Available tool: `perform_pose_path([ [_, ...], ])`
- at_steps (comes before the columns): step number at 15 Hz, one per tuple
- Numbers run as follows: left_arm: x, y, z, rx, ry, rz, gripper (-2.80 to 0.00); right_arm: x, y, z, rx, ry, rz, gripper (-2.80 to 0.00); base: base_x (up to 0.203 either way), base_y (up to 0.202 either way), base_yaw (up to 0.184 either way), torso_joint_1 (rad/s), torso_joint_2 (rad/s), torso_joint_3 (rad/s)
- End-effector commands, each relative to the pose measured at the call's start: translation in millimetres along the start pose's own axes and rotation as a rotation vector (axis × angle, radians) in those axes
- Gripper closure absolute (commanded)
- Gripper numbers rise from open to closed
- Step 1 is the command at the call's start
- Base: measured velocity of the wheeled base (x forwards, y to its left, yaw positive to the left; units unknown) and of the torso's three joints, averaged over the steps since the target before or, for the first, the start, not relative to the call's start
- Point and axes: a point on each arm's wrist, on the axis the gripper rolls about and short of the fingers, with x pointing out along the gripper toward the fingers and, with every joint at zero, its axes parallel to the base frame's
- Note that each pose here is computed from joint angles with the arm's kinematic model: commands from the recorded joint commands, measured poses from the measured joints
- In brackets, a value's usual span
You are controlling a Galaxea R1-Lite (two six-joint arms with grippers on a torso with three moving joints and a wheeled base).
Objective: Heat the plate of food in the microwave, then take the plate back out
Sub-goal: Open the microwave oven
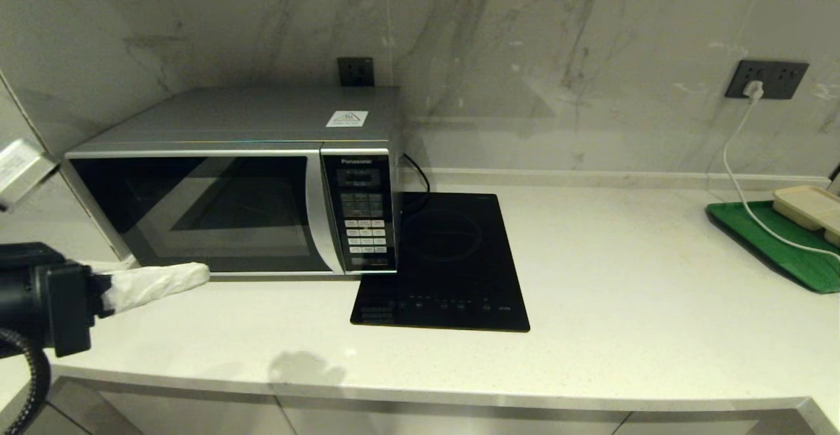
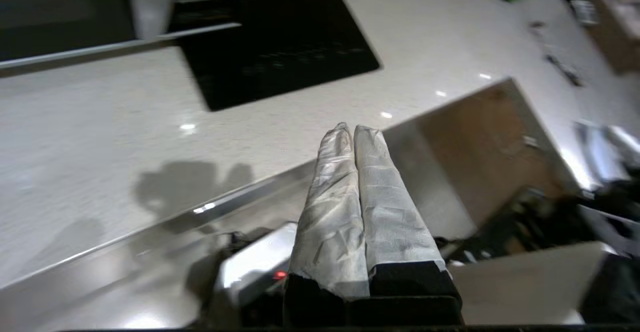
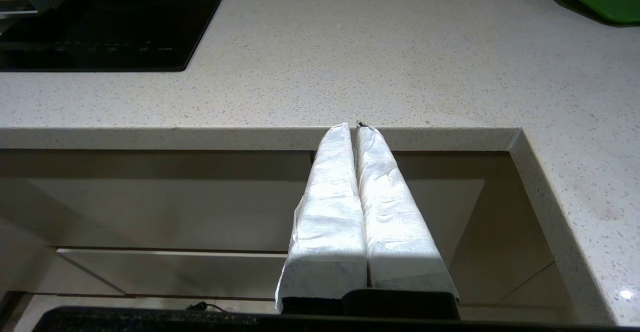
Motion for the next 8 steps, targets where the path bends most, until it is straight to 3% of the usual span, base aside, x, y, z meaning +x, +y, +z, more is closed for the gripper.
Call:
perform_pose_path([
  [1,32.7,39.8,3.7,-0.122,0.093,-0.225,0.00,0.1,0.0,-0.1,0.000,0.002,-0.001,0.00,0.000,0.000,0.000,0.000,0.00,0.000],
  [3,45.2,72.9,4.1,-0.163,0.089,-0.354,0.00,0.1,0.0,0.1,0.000,0.000,-0.001,0.00,0.000,0.000,0.000,0.000,0.00,0.000],
  [5,55.3,96.8,0.9,-0.135,0.078,-0.388,0.00,0.1,-0.1,-0.2,0.000,0.003,0.000,0.00,0.000,0.000,0.000,0.000,0.00,0.000],
  [7,58.4,106.6,-1.0,-0.139,0.075,-0.392,0.00,0.1,-0.1,0.1,0.000,0.000,0.000,0.00,0.000,0.000,0.000,0.000,0.00,0.000],
  [8,60.0,111.8,-3.6,-0.145,0.076,-0.390,-2.80,0.1,-0.1,0.1,0.000,0.001,0.000,0.00,0.000,0.000,0.000,0.000,0.00,0.000],
])
